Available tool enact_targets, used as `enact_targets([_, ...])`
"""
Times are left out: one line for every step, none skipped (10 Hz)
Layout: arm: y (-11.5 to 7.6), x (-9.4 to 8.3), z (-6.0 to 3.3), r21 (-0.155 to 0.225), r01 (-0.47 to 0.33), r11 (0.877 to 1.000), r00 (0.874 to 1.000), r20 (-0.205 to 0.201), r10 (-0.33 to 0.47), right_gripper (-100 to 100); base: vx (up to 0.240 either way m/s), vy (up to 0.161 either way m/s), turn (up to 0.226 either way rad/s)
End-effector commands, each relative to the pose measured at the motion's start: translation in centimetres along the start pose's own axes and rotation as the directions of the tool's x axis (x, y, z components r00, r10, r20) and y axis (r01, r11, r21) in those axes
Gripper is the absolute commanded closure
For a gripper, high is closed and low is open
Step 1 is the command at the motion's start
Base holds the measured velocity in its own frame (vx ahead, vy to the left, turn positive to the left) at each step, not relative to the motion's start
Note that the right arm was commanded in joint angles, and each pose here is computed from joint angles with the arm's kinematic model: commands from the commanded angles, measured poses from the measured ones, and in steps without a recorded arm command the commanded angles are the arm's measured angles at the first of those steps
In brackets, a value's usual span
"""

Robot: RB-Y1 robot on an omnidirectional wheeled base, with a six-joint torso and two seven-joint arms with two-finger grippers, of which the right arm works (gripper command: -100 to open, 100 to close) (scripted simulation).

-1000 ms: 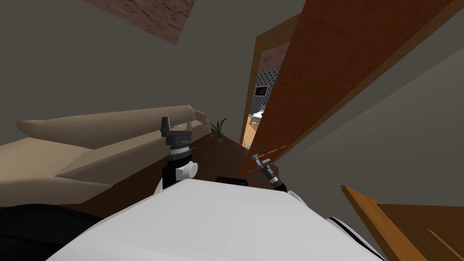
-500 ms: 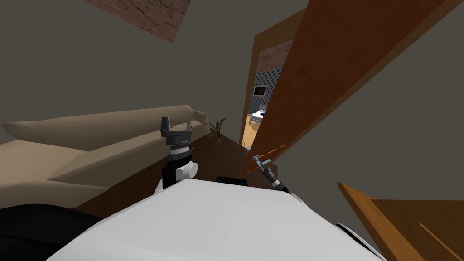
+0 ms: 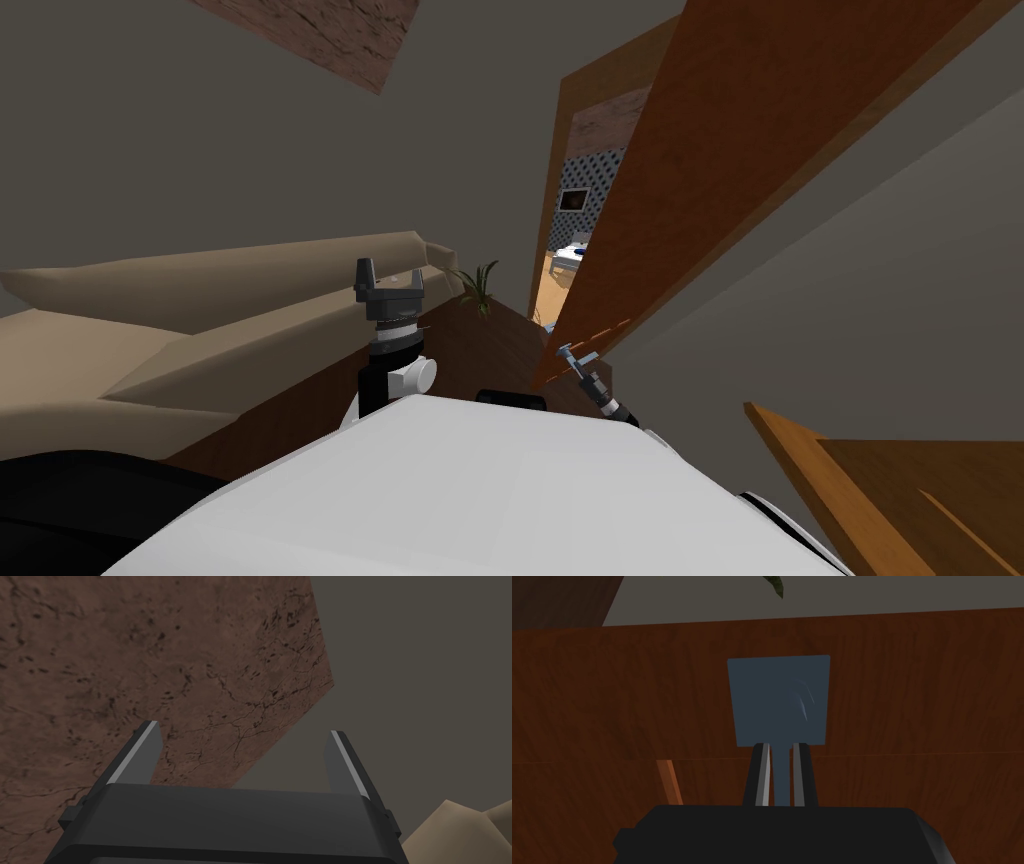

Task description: Pull the door open

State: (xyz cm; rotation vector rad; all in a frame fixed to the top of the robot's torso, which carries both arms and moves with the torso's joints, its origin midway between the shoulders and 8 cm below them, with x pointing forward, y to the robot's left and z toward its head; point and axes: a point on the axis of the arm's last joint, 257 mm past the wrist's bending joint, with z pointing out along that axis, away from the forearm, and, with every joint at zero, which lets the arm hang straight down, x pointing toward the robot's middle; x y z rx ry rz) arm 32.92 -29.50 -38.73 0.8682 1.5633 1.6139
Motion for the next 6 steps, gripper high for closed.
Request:
enact_targets([-0.1, 1.4, -0.52, -0.006, -0.012, 1.000, 0.999, -0.034, 0.011, 100, 0.002, -0.012, -0.045])
enact_targets([-0.1, 1.6, -0.93, -0.006, -0.013, 1.000, 0.999, -0.046, 0.012, 100, 0.005, -0.024, -0.042])
enact_targets([-0.1, 1.6, -0.93, -0.006, -0.013, 1.000, 0.999, -0.046, 0.012, 100, 0.000, -0.022, -0.009])
enact_targets([-0.1, 1.6, -0.93, -0.006, -0.013, 1.000, 0.999, -0.046, 0.012, 100, -0.005, -0.008, 0.010])
enact_targets([0.0, 1.9, -1.33, -0.005, -0.014, 1.000, 0.998, -0.058, 0.014, 100, 0.000, -0.009, -0.018])
enact_targets([0.0, 2.1, -1.75, -0.004, -0.015, 1.000, 0.998, -0.068, 0.015, 100, 0.007, -0.021, -0.036])
